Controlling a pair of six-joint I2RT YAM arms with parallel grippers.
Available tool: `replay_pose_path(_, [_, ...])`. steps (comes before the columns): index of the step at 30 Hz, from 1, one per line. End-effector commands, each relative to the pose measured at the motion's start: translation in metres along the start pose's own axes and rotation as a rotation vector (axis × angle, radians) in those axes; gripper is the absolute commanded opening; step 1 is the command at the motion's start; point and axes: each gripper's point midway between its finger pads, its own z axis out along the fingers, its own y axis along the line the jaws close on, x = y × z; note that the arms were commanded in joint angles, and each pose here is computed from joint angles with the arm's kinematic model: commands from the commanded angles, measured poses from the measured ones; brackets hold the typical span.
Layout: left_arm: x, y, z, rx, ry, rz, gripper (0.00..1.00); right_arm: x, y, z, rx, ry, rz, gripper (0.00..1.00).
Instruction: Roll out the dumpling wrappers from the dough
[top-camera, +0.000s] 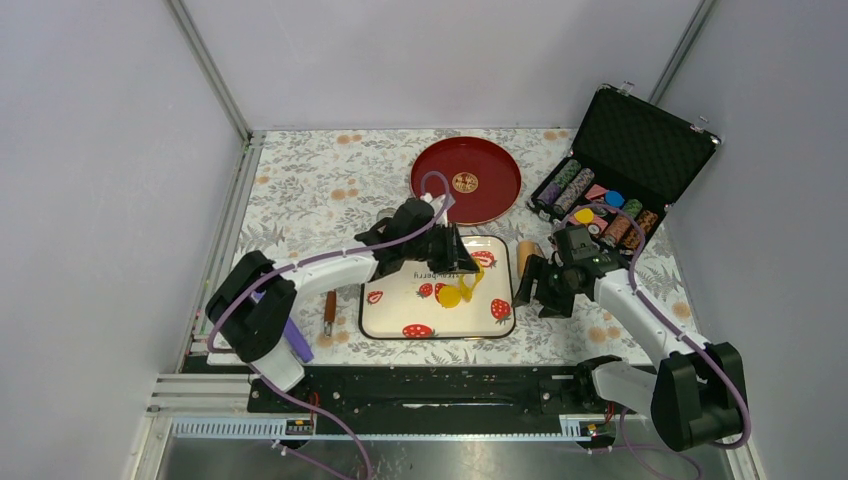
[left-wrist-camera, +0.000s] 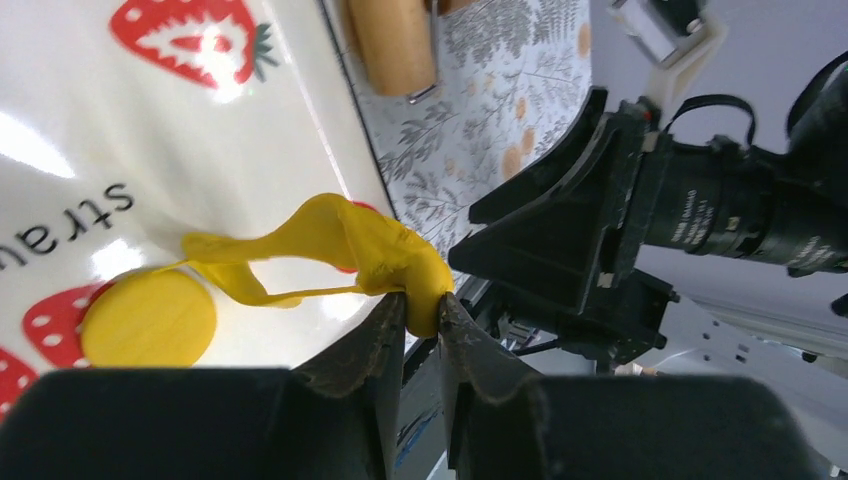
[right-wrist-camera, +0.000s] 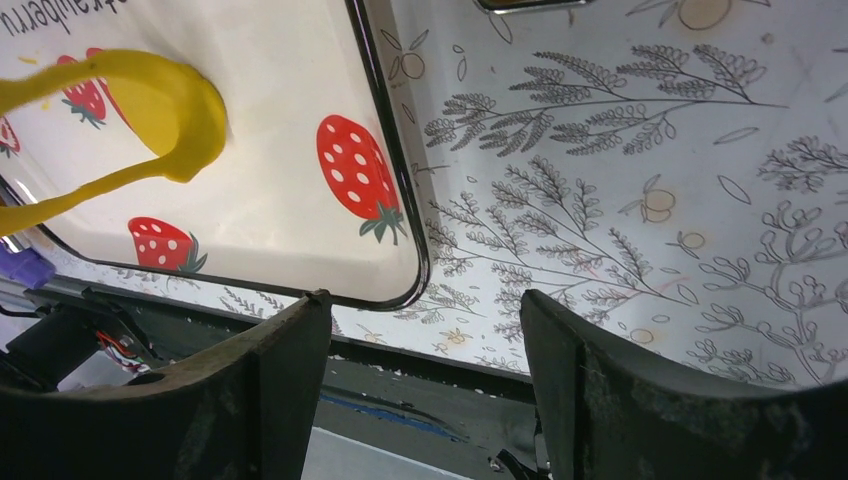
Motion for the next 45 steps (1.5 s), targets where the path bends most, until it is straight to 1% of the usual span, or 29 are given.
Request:
replay_pose_path(1, [-0.020,-0.043,0.001,0.110,-0.025,0.042,0.18,-0.007,-0.002,-0.013,0.029,-0.047,-0.019,0.77])
replay_pose_path(9, [-0.039,-0.071,-0.003,0.166,-0.062,0.074,0.18,-0.004,-0.004,-0.016,0.027,-0.054,-0.023,0.77])
replay_pose_path(15, [-0.052,-0.086,-0.009,0.190,-0.093,0.100,0.20,-0.004,-0.003,-0.017,0.024,-0.061,-0.027,0.77])
replay_pose_path(19, [-0.065,-0.091,-0.009,0.192,-0.105,0.109,0.22,-0.005,-0.002,-0.018,0.020,-0.062,-0.028,0.77])
replay_pose_path(24, [-0.083,-0.096,-0.013,0.198,-0.129,0.112,0.23,-0.005,-0.001,-0.018,0.016,-0.057,-0.030,0.77])
replay_pose_path(30, [-0.088,-0.091,-0.016,0.174,-0.137,0.125,0.23,-0.004,0.000,-0.018,0.008,-0.058,-0.035,0.77])
replay_pose_path(37, [-0.078,-0.055,-0.034,0.074,-0.151,0.111,0.29,-0.007,0.010,-0.019,-0.023,-0.026,-0.059,0.77])
replay_pose_path(40, [-0.071,-0.031,-0.047,0.016,-0.163,0.096,0.31,-0.011,0.019,-0.020,-0.031,-0.013,-0.081,0.77])
replay_pose_path(45, [-0.049,0.020,-0.063,-0.138,-0.145,0.081,0.34,-0.012,0.041,-0.017,-0.010,0.017,-0.159,0.77])
